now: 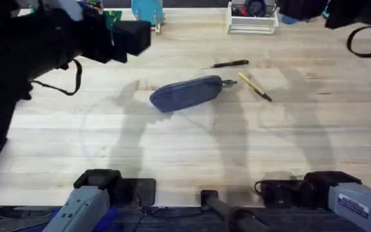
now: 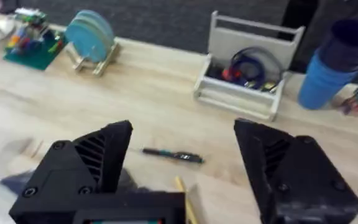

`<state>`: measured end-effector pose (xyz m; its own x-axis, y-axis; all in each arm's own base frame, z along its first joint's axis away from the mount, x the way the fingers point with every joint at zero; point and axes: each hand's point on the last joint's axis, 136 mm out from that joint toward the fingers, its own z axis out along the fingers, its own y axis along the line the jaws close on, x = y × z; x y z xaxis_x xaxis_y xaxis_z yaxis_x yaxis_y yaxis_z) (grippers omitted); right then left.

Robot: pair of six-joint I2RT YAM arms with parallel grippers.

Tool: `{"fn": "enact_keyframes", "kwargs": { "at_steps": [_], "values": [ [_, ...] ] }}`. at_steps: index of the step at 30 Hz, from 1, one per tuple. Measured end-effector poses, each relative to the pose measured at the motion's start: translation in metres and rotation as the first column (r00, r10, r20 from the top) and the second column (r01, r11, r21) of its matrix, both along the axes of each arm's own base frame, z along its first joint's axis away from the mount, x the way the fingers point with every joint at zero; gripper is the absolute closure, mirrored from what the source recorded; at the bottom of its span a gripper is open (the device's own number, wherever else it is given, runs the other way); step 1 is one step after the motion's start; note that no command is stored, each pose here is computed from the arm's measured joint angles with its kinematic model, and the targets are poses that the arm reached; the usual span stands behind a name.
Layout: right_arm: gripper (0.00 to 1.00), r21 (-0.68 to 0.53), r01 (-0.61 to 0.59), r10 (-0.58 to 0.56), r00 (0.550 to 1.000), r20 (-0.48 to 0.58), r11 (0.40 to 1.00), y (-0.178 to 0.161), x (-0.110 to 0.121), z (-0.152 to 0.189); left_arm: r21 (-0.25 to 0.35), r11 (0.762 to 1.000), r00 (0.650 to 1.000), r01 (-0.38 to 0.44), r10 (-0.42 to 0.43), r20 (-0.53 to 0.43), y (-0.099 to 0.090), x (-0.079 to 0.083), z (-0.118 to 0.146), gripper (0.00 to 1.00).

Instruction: Unzip the bag, pick up the pens from the table one at a time and place them inside, then zip the bag closed.

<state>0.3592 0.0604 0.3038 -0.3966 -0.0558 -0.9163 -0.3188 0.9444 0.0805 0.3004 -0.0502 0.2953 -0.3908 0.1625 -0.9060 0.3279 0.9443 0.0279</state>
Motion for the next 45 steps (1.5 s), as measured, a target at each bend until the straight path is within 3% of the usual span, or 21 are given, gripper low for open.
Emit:
{"fn": "enact_keyframes", "kwargs": {
  "at_steps": [4,9,16,20,29,33,45],
  "values": [
    [0.005,0.013,-0.027,0.028,0.999,-0.036,1.000,0.005,-0.005,-0.007,0.035,0.988,0.988,0.147,-0.145,-0.058,-0.018,-0.006,-0.017,0.010],
    [0.005,0.019,-0.038,0.039,0.998,-0.051,0.999,0.007,-0.007,-0.010,0.097,0.948,0.949,0.302,-0.290,-0.121,-0.031,-0.021,-0.037,0.010],
    [0.004,0.020,-0.041,0.042,0.998,-0.051,0.999,0.007,-0.007,-0.010,0.218,0.864,0.889,0.454,-0.423,-0.174,-0.036,-0.042,-0.056,0.010],
    [0.005,0.020,-0.041,0.042,0.998,-0.051,0.999,0.007,-0.007,-0.010,0.247,0.811,0.847,0.530,-0.488,-0.212,-0.039,-0.050,-0.067,0.009],
    [0.005,0.020,-0.041,0.042,0.998,-0.052,0.999,0.007,-0.007,-0.010,0.237,0.710,0.749,0.663,-0.629,-0.207,-0.037,-0.047,-0.085,0.008],
    [0.005,0.020,-0.041,0.042,0.998,-0.052,0.999,0.007,-0.007,-0.010,0.216,0.699,0.731,0.682,-0.663,-0.161,-0.033,-0.043,-0.084,0.007],
    [0.005,0.020,-0.041,0.042,0.998,-0.052,0.999,0.007,-0.007,-0.010,0.040,0.664,0.663,0.746,-0.736,-0.136,-0.029,-0.036,-0.111,0.008]
  ]
}}
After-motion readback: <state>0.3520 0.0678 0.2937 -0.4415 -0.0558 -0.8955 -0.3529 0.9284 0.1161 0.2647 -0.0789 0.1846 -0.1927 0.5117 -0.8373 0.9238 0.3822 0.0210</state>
